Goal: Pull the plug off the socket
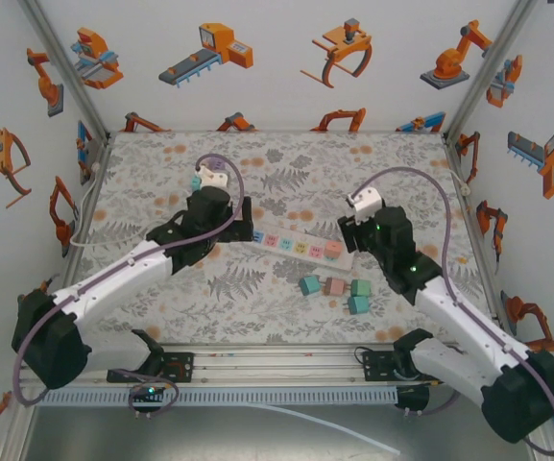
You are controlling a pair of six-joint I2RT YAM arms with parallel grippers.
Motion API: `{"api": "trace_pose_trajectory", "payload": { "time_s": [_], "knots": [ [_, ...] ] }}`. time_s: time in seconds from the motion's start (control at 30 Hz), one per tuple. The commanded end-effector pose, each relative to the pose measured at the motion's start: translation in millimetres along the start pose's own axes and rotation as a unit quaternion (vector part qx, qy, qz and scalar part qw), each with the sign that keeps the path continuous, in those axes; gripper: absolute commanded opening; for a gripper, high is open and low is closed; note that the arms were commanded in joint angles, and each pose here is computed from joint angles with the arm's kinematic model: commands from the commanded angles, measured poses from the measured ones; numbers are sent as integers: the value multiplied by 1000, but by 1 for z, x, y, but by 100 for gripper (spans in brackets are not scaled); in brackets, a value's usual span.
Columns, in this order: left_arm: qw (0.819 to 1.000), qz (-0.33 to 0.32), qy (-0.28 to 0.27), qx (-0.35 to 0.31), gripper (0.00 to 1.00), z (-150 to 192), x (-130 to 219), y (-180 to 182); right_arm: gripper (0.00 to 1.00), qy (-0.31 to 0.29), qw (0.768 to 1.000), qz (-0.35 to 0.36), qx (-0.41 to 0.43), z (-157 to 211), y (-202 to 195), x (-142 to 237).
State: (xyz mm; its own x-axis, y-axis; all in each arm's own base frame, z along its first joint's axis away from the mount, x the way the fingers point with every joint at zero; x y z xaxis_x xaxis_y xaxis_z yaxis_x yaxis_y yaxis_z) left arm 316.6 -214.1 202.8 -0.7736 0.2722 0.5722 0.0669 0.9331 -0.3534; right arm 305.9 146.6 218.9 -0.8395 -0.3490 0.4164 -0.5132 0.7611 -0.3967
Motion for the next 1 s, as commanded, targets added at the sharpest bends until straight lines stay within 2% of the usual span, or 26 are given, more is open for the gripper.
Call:
{"api": "trace_pose_trajectory", "payload": {
  "time_s": [0.0,0.27,0.47,0.6,0.83,0.97],
  "knots": [
    [996,11,41,73,97,2,-12,-2,60,34,995,-87,43,-4,21,-9],
    [985,13,135,108,100,23,-55,-7,62,103,975,-192,42,6,51,-33],
    [981,0,153,119,97,32,-82,-5,63,172,957,-230,34,28,65,-53],
    [980,-10,166,110,94,38,-98,-3,64,197,948,-247,41,41,73,-61],
    [975,-10,192,108,80,55,-115,-3,64,227,938,-250,72,62,79,-71],
    [972,-20,208,111,73,67,-122,2,57,236,934,-237,126,72,82,-74]
  ]
}}
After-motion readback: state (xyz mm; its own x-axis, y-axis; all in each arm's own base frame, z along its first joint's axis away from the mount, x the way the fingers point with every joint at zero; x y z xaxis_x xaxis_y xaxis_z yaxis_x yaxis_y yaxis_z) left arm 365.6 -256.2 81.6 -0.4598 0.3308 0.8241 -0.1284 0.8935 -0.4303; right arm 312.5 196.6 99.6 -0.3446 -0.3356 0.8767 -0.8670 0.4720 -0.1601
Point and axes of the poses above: each hand's point on the last joint's axis, 136 mm out from that joint toward the fingers, its own x axis back along the fingers, its own y axis along the line the jaws close on, z = x × y, the point moved 1 cm from there along x, back along the fingers, and after that the axes turned 12 degrees about x, right-handed, at the moved point
